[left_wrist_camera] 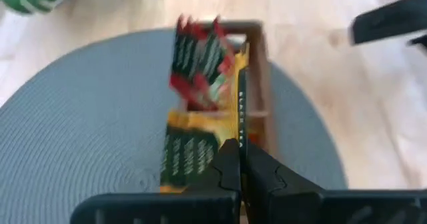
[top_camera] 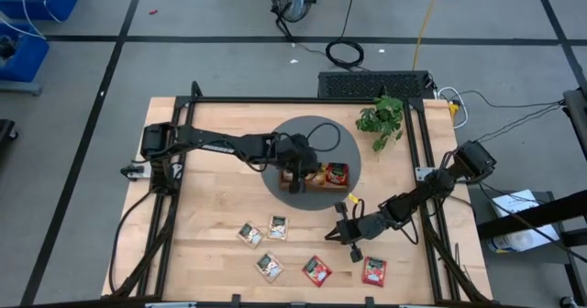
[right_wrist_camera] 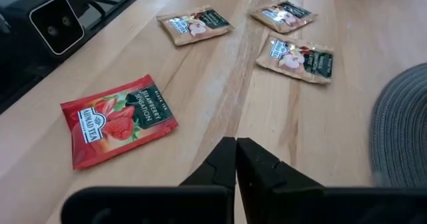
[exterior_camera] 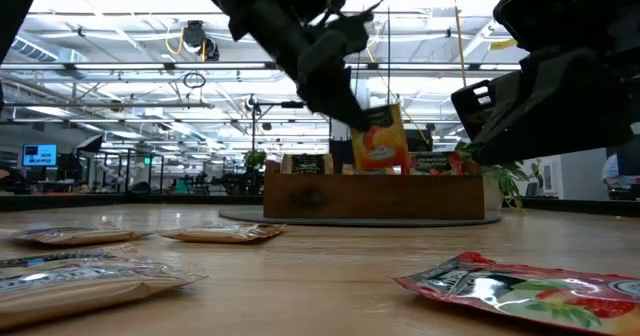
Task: Pick & Place Tea
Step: Put the orange tea bag into the middle slot of the wooden organizer
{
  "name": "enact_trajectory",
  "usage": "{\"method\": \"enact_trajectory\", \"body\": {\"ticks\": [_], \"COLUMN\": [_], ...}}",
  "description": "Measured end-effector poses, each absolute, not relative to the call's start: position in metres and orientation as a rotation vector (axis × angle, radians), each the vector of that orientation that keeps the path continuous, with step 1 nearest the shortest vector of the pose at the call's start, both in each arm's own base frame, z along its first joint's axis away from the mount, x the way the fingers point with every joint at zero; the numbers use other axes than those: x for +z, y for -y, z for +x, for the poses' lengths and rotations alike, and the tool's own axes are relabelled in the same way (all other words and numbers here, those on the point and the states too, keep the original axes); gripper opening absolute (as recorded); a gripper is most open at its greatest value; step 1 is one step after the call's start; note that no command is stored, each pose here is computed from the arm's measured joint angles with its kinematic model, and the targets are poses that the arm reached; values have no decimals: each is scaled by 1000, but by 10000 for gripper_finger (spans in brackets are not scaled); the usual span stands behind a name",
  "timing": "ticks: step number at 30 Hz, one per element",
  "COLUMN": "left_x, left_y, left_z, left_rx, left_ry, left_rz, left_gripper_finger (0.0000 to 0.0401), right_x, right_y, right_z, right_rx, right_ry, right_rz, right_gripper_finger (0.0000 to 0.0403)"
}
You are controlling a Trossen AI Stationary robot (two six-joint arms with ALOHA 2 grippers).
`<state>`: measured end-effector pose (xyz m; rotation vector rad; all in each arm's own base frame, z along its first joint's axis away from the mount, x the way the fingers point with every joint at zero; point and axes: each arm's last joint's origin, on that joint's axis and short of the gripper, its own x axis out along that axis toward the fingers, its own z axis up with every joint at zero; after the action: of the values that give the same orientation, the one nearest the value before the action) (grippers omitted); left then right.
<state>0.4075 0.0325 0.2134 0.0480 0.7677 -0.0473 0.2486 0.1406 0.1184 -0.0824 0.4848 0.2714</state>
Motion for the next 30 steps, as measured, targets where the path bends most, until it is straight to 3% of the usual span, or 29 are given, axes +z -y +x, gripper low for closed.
{"method": "enact_trajectory", "body": {"ticks": [6,23,30], "left_x": [235,197,211], "left_y": [-19,-26,-30], "left_z": [414,418,422], "left_rx": [-42,21,43], "left_ry": [-765,-957,-953], "left_rz": [86,109,114], "left_gripper_finger": [1,1,1], "right_x": [118,119,119], "right_y": [-141,-141,-141], "right_z": [248,249,248], "right_rx": [269,267,264], "right_ry": [-488,-482,-486], "right_rz": [-71,-54,-57], "right_gripper_finger": [4,4,4]}}
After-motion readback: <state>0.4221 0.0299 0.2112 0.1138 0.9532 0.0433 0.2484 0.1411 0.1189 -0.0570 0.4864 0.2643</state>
